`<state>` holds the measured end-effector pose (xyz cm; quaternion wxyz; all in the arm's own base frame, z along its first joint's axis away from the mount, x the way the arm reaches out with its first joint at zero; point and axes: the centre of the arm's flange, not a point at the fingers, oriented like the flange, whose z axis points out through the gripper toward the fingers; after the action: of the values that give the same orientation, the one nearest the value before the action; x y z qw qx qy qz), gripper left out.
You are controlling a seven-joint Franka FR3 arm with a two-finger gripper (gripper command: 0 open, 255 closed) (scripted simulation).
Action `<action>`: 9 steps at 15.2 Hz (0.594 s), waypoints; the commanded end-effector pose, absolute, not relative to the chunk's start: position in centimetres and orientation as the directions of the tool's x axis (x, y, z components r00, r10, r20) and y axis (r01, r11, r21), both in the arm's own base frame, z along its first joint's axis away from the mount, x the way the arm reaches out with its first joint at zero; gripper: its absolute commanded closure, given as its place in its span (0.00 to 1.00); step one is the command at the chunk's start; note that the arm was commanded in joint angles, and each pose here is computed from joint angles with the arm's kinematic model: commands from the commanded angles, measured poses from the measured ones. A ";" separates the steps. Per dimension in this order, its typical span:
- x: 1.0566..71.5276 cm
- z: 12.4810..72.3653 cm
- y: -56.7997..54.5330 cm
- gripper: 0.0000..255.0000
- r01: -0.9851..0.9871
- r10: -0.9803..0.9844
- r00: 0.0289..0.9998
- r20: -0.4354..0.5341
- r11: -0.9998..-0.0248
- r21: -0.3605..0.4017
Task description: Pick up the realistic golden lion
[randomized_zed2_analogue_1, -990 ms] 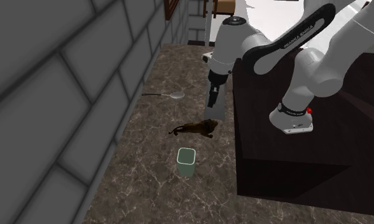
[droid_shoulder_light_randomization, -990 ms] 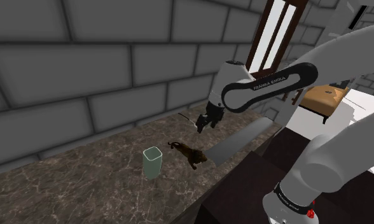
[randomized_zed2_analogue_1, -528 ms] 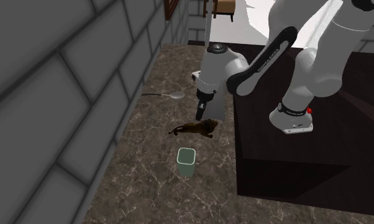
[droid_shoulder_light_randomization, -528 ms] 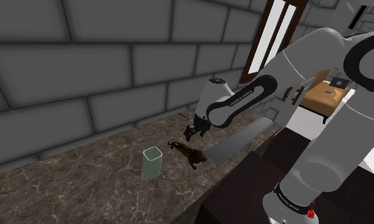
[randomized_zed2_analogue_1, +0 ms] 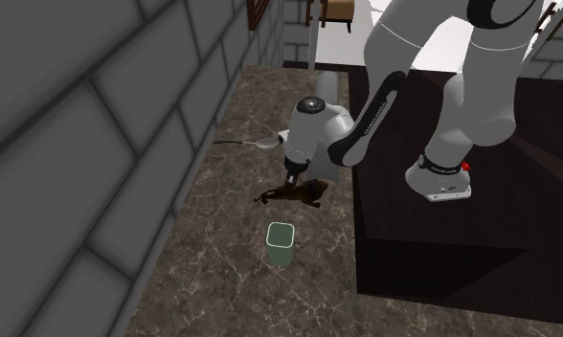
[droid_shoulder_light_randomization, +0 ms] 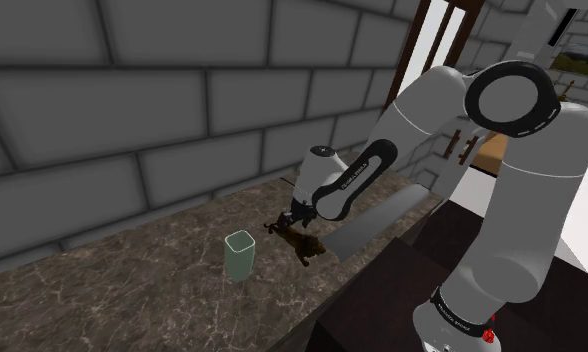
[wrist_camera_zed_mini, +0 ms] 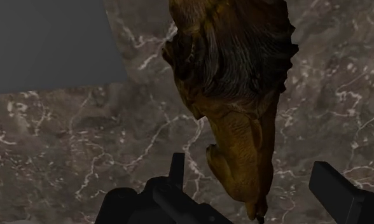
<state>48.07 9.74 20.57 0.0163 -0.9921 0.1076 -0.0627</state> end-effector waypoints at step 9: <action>48.1 17.4 9.9 1.00 -0.212 -0.216 0.969 0.122 -0.976 -0.046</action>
<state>48.10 9.84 17.45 0.0162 -0.9920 0.1081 -0.0632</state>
